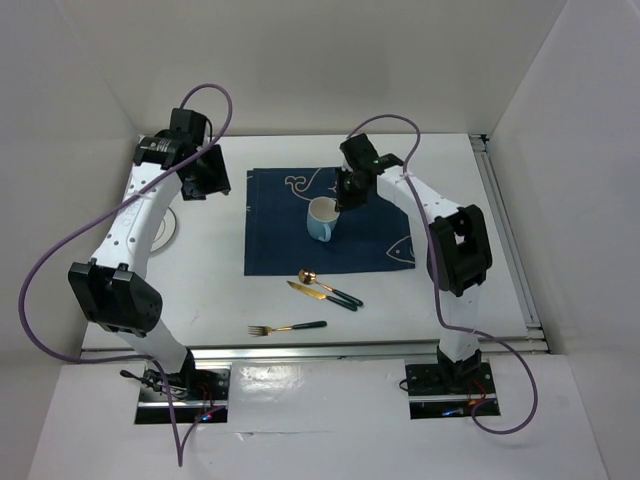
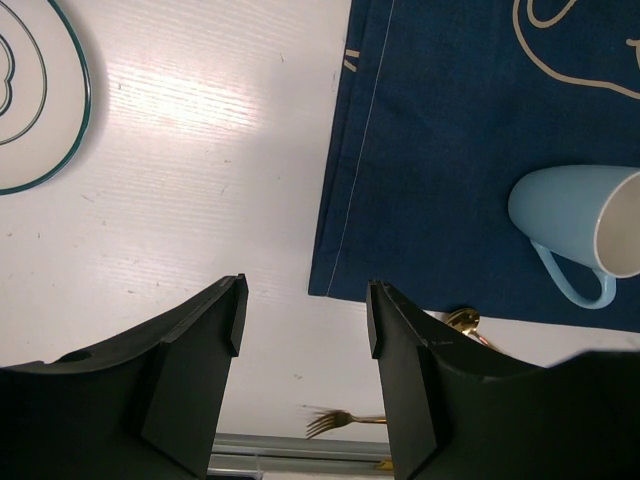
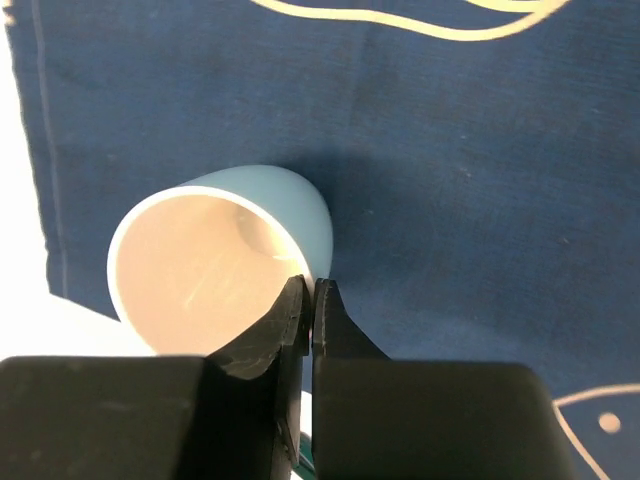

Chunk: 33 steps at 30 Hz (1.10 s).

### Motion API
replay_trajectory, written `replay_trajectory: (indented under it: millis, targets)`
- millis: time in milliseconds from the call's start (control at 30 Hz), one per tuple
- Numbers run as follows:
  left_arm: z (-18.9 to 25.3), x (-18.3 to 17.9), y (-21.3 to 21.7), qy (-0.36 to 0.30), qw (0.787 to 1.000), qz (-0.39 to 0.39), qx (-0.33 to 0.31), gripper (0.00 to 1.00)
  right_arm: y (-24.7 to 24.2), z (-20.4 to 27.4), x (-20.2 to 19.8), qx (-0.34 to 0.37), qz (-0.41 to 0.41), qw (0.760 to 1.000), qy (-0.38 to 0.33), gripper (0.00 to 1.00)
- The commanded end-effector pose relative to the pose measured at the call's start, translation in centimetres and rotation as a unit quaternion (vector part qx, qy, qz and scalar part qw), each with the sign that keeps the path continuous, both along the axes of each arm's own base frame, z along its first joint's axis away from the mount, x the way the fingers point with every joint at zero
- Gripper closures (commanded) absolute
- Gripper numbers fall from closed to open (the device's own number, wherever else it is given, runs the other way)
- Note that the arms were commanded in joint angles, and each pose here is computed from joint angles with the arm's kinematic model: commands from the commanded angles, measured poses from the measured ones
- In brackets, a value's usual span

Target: Set the dinner table for one person

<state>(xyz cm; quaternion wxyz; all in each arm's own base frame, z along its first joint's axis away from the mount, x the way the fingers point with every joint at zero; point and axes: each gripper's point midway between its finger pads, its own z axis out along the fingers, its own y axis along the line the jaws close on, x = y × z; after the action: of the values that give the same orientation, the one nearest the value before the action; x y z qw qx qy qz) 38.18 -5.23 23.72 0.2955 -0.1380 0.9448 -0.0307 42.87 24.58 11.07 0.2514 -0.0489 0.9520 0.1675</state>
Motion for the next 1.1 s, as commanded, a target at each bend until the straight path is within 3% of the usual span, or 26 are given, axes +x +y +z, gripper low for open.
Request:
replay_trajectory:
  millis: [0,267,500,867,1067]
  targets:
    - [1.7,-0.1,0.0,-0.030,0.999,-0.009,-0.006,0.32,-0.3,3.4,1.1,-0.019,-0.012,0.999,-0.040,1.00]
    - [1.1,0.0,2.1,-0.027,0.999,0.019,-0.005,0.31,-7.3,8.9,6.1,-0.032,-0.108,0.989,-0.098,1.00]
    - [0.7,-0.3,3.4,-0.021,0.999,0.031,-0.005,0.31,-14.6,8.7,10.9,-0.063,-0.202,0.974,-0.082,1.00]
    - [-1.4,-1.3,4.2,0.002,0.999,0.046,-0.002,0.30,-19.2,7.5,15.2,-0.009,-0.265,0.960,-0.094,1.00]
    - [-4.7,-2.5,4.8,0.040,0.996,0.077,-0.003,0.15,-18.8,4.6,15.9,-0.011,-0.255,0.964,-0.074,1.00]
